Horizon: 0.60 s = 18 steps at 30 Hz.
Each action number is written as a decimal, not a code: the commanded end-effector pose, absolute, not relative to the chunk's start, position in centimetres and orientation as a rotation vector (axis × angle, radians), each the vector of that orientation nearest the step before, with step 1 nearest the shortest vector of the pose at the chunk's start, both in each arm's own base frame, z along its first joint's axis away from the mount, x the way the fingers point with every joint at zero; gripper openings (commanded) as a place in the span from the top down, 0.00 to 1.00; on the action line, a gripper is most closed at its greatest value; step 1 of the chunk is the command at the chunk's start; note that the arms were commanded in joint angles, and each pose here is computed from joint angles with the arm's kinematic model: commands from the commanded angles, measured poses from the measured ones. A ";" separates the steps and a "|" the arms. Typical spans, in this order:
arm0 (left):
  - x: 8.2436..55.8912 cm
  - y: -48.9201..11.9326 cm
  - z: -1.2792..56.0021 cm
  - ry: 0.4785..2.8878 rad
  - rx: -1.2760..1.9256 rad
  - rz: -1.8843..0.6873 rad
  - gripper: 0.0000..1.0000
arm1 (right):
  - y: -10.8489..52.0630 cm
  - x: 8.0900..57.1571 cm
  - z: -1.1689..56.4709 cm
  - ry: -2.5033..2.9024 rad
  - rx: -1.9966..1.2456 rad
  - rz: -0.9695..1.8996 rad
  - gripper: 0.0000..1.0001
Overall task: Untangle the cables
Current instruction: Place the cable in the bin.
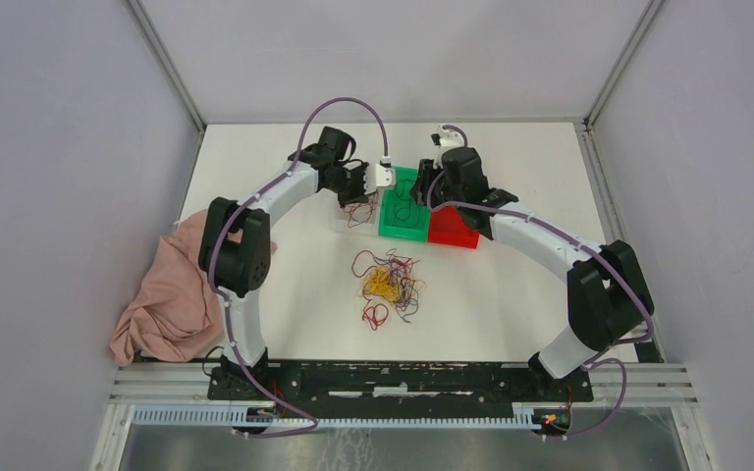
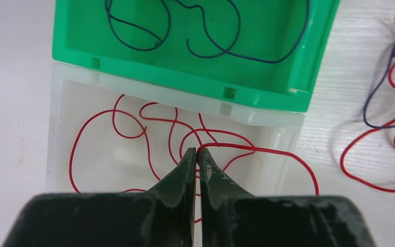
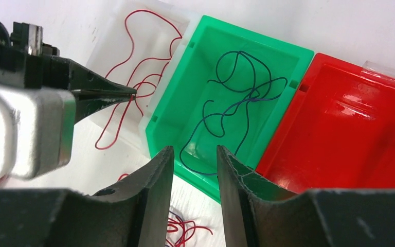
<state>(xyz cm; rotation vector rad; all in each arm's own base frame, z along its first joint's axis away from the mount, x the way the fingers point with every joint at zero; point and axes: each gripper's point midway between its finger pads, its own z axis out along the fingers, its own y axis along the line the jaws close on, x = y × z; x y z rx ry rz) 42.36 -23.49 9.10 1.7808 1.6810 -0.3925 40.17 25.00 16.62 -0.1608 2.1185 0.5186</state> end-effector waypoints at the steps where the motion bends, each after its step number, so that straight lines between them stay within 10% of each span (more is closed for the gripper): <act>1: 46.0 -24.0 10.4 1.683 1.577 -0.346 0.94 | 25.2 40.6 19.6 2.019 -0.133 0.578 0.58; 18: 49.8 -22.4 8.7 1.666 1.383 -0.062 0.92 | 25.7 40.6 19.3 2.022 -0.124 0.616 0.64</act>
